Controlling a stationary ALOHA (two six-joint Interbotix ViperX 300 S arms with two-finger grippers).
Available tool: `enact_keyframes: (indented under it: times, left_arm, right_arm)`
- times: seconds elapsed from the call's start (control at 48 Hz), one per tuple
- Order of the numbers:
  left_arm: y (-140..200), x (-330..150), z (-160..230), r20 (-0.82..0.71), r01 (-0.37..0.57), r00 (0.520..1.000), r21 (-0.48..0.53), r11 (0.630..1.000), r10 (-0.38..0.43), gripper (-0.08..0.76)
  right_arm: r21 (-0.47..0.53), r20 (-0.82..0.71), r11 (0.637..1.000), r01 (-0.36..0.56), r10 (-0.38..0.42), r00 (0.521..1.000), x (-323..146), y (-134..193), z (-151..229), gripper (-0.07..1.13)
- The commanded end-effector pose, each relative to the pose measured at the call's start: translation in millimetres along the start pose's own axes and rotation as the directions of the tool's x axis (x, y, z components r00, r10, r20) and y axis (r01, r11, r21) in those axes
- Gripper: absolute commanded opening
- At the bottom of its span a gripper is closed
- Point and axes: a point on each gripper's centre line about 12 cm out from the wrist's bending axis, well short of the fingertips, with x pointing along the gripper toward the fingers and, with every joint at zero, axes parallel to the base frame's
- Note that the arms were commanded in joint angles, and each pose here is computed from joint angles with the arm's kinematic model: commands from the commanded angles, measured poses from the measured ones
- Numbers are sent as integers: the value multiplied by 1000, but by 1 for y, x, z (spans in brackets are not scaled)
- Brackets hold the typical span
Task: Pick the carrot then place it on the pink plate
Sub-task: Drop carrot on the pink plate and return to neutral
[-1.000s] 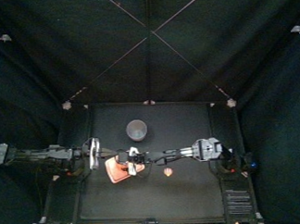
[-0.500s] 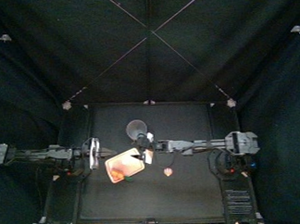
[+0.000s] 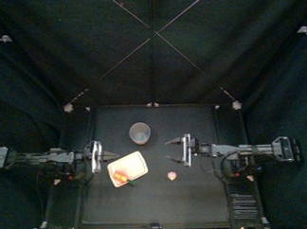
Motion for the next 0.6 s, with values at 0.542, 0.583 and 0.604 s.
enact_keyframes:
  times: [0.542, 0.583, 0.604]
  left_arm:
    - [1, 2, 6, 17, -5, 1000, 3, 1000, 5, -26]
    - [1, 2, 6, 17, -5, 1000, 3, 1000, 5, -26]
    - [1, 2, 6, 17, -5, 1000, 3, 1000, 5, -26]
  right_arm:
    - [19, 103, 999, -38, 36, 994, -77, 9, -19, 972]
    - [16, 103, 999, -36, 35, 994, -77, 8, -19, 972]
    - [16, 100, 999, -36, 35, 994, -77, 8, -20, 972]
